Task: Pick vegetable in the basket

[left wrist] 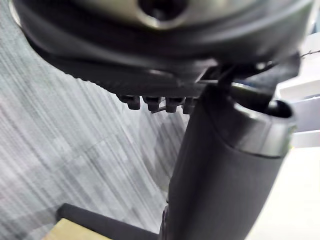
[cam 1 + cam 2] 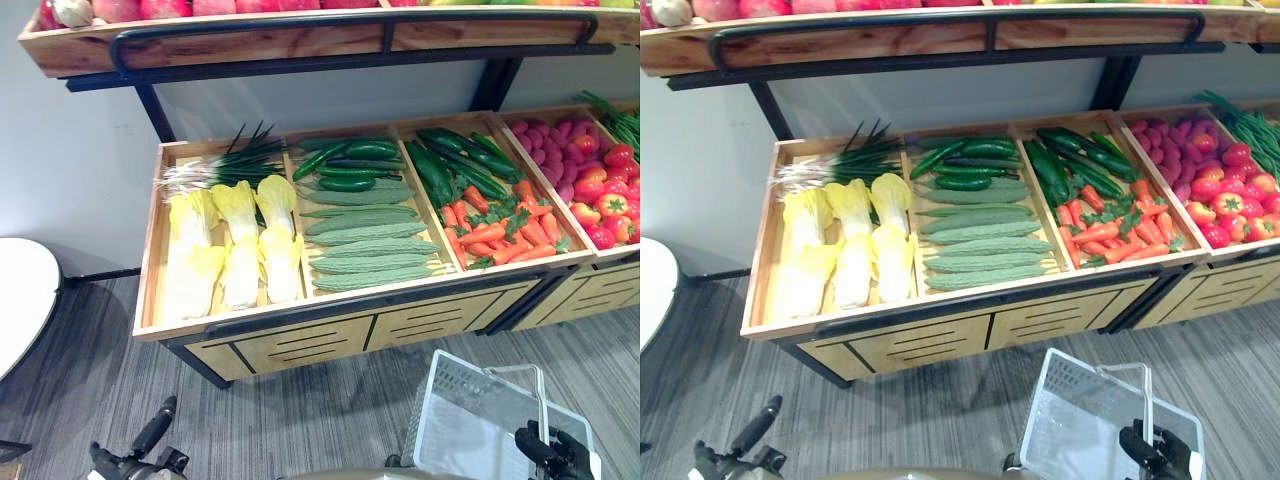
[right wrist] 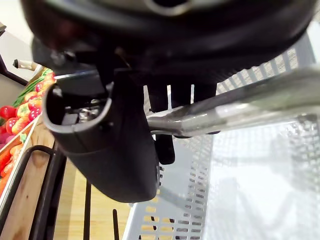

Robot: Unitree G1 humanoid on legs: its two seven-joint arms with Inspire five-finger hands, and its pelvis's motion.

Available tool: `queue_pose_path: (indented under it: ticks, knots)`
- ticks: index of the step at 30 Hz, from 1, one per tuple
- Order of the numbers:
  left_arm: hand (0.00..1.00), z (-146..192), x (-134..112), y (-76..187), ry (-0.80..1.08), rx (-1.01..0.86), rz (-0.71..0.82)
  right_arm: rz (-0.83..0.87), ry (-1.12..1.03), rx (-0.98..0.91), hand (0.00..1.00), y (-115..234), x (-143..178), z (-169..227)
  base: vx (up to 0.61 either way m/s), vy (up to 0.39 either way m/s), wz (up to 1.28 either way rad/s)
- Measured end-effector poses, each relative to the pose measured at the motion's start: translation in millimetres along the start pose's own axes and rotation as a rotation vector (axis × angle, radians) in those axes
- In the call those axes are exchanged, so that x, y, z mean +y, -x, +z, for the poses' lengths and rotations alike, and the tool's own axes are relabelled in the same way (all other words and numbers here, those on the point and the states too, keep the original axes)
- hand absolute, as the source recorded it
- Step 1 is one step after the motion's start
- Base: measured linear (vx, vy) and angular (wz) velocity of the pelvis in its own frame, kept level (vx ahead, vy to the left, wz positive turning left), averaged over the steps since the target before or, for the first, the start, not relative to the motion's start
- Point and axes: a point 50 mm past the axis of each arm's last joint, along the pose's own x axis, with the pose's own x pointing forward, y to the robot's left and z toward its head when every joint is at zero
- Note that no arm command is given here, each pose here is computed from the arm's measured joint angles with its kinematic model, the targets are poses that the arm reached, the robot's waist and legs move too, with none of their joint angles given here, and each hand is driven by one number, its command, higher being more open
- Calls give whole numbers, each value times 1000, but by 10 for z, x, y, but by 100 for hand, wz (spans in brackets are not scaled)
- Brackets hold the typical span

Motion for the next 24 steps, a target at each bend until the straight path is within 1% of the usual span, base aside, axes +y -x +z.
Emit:
queue_pose_path:
  ticks: [2,3,9,14,16,19,24]
  knots:
    - [100,92,-29,-7,9,-46,0,6,25,20,0,26,37,-63,39,36,10]
    - [100,157,-81,-3,22,-73,-14,15,37,26,0,36,65,-82,22,23,12]
    - [100,456,-245,17,64,-192,-77,33,61,5,0,11,136,-22,25,35,6]
    - [100,856,-395,73,69,-367,-179,50,95,-4,0,4,186,-4,0,0,0]
    - [100,1014,-477,103,48,-438,-253,52,96,-6,0,5,190,-1,0,0,0]
    - [100,1096,-612,142,1,-477,-346,54,98,-8,0,5,193,-1,0,0,0]
    - [100,1074,-838,222,-96,-481,-462,65,108,-12,0,-5,202,-1,-1,1,-1]
